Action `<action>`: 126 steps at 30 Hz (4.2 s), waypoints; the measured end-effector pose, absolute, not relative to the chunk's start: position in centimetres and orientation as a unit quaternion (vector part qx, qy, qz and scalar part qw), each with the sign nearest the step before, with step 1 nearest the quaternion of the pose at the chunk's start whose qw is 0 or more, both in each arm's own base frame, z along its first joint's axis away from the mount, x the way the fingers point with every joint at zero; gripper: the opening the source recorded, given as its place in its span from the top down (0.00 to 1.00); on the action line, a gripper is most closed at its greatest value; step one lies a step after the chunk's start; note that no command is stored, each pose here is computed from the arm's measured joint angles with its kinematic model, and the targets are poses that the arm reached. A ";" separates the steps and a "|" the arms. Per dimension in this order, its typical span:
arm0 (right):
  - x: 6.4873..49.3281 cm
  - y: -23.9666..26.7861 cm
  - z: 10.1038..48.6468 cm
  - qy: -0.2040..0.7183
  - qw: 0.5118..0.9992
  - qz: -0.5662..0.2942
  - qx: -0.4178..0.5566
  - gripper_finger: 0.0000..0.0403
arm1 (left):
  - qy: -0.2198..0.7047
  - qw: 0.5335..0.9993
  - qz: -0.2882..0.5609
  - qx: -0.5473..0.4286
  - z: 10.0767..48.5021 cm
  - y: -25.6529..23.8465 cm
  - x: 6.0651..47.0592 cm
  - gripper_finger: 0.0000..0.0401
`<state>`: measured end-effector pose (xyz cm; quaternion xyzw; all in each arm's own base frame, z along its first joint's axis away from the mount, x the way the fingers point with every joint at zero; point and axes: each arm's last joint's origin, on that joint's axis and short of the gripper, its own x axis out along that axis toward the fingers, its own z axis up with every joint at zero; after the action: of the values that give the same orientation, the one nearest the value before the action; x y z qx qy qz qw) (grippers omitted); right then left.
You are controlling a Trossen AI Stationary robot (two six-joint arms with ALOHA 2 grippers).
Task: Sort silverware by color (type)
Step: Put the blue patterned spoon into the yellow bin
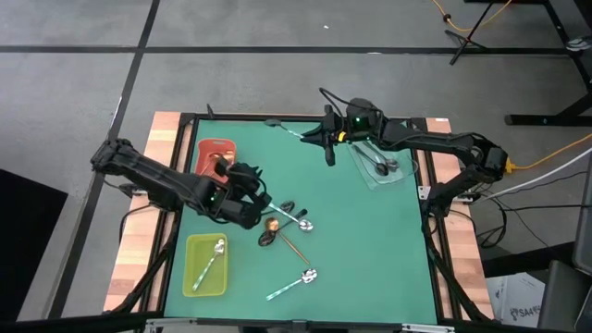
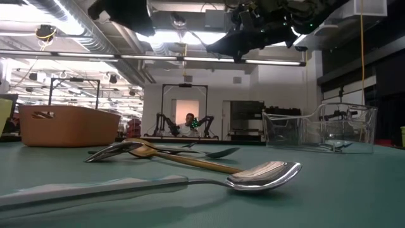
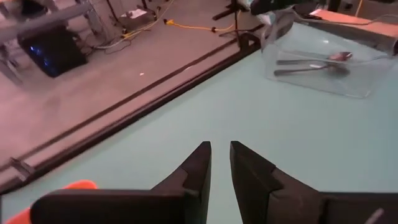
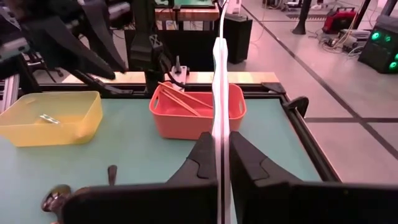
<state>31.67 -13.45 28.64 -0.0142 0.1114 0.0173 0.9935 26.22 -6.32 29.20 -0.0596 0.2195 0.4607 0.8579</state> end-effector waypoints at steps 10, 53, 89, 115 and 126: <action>31.7 -13.5 28.7 0.110 0.994 0.017 -0.015 0.99 | 0.194 0.852 0.476 -0.100 27.6 -5.0 27.1 0.86; 33.8 -7.5 30.4 0.016 0.988 0.132 -0.083 0.99 | 0.141 0.921 0.352 -0.093 30.4 -3.9 30.7 0.86; 32.9 -10.6 32.3 -0.067 0.995 0.048 -0.065 0.99 | 0.058 0.884 0.463 -0.019 32.5 -5.9 29.3 0.86; 33.0 -9.4 33.1 -0.109 0.985 0.106 -0.084 0.99 | -0.010 0.932 0.360 0.038 37.6 -2.7 28.9 0.86; 33.0 -9.2 33.1 -0.110 0.982 0.128 -0.088 0.99 | -0.028 0.949 0.310 0.060 38.1 -2.4 29.0 0.86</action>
<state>33.00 -9.24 33.09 -0.0880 -0.1098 0.1281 0.9817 28.96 -2.40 38.15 0.0603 -0.0277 0.3095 0.9486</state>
